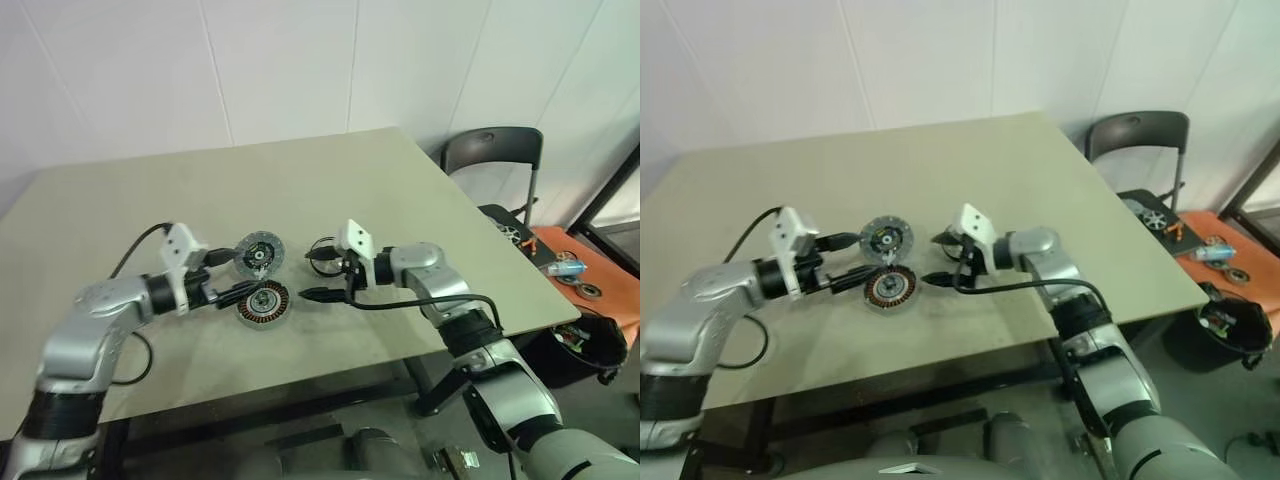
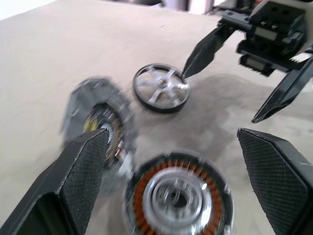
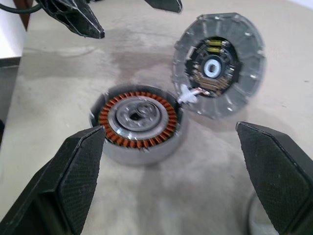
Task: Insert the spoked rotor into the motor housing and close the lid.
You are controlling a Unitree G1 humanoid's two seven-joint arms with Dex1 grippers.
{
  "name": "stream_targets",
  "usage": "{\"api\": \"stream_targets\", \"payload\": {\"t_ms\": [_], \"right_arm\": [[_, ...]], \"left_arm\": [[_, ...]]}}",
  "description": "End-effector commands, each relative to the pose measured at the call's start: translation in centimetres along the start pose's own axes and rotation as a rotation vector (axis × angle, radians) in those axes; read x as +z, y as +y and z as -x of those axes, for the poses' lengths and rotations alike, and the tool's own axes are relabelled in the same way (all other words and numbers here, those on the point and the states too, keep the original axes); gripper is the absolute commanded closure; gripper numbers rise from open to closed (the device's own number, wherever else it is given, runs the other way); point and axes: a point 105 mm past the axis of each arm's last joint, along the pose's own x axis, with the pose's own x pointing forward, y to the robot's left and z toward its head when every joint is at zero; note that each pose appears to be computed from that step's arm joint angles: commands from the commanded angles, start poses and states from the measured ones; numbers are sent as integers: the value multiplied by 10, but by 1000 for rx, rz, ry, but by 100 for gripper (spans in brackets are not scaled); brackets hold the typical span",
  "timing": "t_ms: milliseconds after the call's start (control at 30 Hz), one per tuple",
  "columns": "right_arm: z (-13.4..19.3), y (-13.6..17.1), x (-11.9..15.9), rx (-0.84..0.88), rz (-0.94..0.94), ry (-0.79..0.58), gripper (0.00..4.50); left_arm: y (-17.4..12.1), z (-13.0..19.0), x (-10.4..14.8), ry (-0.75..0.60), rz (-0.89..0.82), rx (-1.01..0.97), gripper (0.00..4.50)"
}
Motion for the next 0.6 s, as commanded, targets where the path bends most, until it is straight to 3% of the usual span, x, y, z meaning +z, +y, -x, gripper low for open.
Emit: {"api": "stream_targets", "payload": {"t_ms": [33, 233, 367, 600], "right_arm": [[-15, 1, 24, 27, -1, -16, 92], [-47, 8, 31, 41, -6, 25, 297], [-69, 7, 15, 4, 32, 118, 447], [-89, 0, 5, -58, 48, 163, 447]], "left_arm": [[5, 35, 12, -29, -12, 117, 0], [14, 88, -8, -24, 67, 329, 0], [15, 110, -26, -12, 108, 428, 0], [7, 108, -37, -40, 148, 468, 0]]}}
